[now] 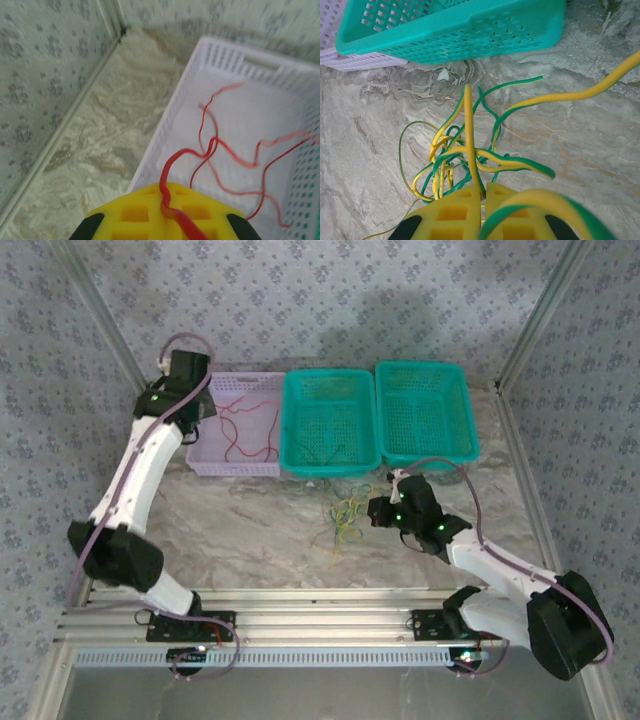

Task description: Untangle the cables

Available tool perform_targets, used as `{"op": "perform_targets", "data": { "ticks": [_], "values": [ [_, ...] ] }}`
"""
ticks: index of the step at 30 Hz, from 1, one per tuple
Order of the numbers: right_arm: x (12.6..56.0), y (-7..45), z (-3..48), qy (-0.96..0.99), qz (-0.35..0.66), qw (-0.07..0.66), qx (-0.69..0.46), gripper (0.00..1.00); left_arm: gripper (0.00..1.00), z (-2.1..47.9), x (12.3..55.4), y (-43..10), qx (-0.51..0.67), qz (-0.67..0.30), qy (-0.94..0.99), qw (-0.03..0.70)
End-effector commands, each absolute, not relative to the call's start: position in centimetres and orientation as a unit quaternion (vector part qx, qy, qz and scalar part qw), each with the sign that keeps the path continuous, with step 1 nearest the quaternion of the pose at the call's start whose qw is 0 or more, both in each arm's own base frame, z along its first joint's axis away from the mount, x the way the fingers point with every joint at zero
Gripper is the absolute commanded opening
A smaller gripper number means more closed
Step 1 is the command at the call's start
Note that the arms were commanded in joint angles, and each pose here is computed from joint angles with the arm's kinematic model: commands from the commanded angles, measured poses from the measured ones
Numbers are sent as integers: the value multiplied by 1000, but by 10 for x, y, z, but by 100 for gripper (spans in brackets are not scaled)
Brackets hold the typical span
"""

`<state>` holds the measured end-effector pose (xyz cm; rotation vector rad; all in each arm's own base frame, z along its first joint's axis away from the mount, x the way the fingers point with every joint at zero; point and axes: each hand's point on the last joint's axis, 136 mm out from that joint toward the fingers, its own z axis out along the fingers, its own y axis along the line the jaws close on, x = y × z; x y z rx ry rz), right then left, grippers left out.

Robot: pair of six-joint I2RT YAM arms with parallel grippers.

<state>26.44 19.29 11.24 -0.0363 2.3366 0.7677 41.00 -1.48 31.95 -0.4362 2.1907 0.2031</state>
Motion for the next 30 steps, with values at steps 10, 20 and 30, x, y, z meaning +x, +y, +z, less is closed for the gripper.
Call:
{"op": "perform_targets", "data": {
  "ticks": [10, 20, 30],
  "values": [
    [267, 200, 121, 887, 305, 348, -15, 0, 0, 370, 393, -7, -180, 84, 836, 511],
    [269, 206, 119, 886, 309, 345, -18, 0, 0, 337, 414, -40, -129, 58, 867, 478],
    [262, 199, 109, 892, 297, 341, -23, 0, 64, 253, 388, 23, -344, 3, 845, 409]
  ]
}}
